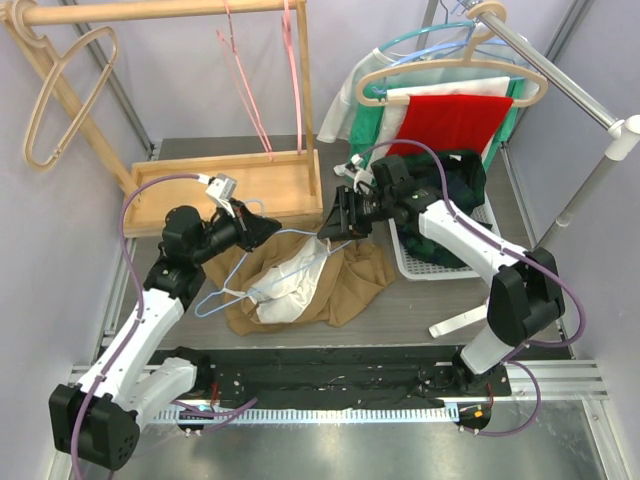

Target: Place the skirt on the hanger

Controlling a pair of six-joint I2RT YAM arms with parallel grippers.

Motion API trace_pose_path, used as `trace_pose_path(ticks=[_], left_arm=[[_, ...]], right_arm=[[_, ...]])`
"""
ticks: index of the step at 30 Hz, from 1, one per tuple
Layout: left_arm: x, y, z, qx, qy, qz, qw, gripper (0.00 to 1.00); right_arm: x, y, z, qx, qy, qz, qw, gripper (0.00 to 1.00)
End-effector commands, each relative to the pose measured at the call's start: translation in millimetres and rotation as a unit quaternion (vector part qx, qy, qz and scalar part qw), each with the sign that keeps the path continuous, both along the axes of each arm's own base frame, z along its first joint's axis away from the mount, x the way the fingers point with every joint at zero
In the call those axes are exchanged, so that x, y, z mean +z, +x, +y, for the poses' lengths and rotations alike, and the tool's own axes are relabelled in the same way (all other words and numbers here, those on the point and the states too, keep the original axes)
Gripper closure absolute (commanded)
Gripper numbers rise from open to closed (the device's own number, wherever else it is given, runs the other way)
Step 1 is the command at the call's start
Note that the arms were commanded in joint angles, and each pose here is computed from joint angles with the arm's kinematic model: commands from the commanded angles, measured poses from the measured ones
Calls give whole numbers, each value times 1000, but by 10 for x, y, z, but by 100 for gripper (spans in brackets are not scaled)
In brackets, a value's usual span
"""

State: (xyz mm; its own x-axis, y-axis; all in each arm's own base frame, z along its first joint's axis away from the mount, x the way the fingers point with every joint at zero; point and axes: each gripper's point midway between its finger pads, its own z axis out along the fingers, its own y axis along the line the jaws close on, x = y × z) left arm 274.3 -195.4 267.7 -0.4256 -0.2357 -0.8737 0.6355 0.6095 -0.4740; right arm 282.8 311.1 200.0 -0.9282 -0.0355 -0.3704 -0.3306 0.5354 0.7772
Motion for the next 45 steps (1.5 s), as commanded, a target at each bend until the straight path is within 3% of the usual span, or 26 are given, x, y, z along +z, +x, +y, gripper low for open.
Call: trace_pose_path(ticks=[1,5,14,17,21,24,32,41,44,45], left_arm=[[382,-47,36,8,-14,-57,998,100],[516,-88,59,12,-16,-71,997,100],[957,-257,54,-9,-28,-117,993,100],[1124,-398,-18,-51,-30,-132,989,100],[1252,-575,-87,-99,-28,-135,985,100],[1272,-639,-106,-116,-28,-133,984,100],[1332,-728,-84,-120,-23,-140,983,100],[1360,-835,-119,-148,-27,-134,979,100],[1370,-841,-118,-149,-26,-133,979,100],[1386,-847,-116,-149,-25,-135,979,100]], right_arm=[[379,63,-177,-13,-30,-70,997,42],[559,78,-258,-11,-47,-98,994,41],[1160,44,-339,38,-41,-229,972,41],[1301,0,-288,91,-21,-294,951,40],[1517,-142,-149,166,19,-375,912,24],[1587,-273,-34,219,58,-388,894,21],[1526,-753,79,310,118,-362,871,23],[1201,-804,140,322,81,-331,883,23],[1129,-825,146,327,74,-317,887,30],[1097,-829,150,329,71,-312,888,37]])
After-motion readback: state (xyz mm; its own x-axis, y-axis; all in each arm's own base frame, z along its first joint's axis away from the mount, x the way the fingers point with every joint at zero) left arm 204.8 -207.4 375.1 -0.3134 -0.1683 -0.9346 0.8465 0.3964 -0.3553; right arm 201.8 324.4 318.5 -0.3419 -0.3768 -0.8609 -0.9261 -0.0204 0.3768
